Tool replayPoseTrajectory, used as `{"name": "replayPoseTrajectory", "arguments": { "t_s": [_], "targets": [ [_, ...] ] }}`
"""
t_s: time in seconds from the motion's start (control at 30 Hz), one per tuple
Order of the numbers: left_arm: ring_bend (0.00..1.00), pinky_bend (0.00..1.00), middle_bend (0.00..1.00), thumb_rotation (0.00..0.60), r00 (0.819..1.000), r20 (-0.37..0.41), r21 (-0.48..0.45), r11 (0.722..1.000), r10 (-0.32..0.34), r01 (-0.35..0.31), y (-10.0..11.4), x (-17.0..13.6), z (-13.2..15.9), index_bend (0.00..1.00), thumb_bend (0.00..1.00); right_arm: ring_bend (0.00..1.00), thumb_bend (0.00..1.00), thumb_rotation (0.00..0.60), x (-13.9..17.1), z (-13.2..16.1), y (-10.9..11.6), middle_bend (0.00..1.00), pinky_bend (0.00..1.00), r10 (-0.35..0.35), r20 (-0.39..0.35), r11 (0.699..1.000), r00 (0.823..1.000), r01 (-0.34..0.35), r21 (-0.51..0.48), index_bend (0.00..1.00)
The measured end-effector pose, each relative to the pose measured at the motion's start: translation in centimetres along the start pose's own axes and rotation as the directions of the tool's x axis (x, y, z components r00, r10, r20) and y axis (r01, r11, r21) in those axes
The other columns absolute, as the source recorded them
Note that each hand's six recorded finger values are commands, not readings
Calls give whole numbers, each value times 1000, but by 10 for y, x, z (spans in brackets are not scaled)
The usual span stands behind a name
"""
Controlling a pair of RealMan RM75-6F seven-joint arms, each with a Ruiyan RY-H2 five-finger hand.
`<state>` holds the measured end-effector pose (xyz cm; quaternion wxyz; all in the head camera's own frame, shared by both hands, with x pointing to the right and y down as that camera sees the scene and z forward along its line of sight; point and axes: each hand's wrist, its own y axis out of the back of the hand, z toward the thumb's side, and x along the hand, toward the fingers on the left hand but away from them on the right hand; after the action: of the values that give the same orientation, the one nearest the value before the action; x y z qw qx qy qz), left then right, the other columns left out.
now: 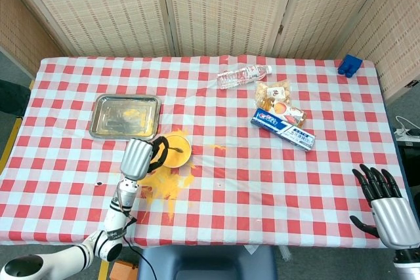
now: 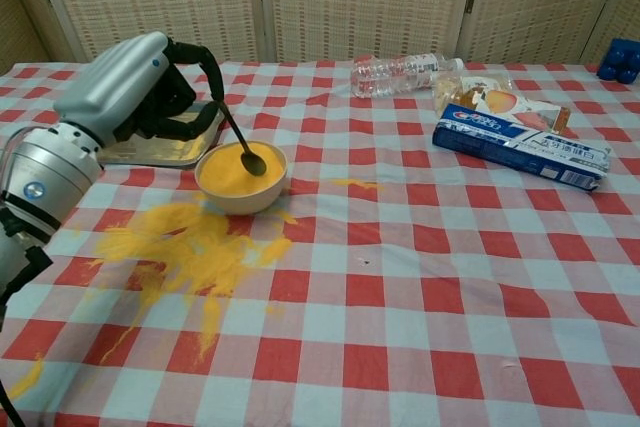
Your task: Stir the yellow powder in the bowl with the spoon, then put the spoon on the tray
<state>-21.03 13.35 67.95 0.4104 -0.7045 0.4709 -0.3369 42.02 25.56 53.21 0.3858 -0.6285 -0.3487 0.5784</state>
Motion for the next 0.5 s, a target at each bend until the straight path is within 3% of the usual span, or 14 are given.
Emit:
{"name": "replayPoseTrajectory", "arguments": {
  "t_s": [0.5],
  "targets": [
    [1000,1000,1000,600,999,43,0,1000,-1,1,5,-19,9,851,641,0,46,600,1,3,-2,0,0,6,-14,1000,1000,-6,2,0]
  ]
}}
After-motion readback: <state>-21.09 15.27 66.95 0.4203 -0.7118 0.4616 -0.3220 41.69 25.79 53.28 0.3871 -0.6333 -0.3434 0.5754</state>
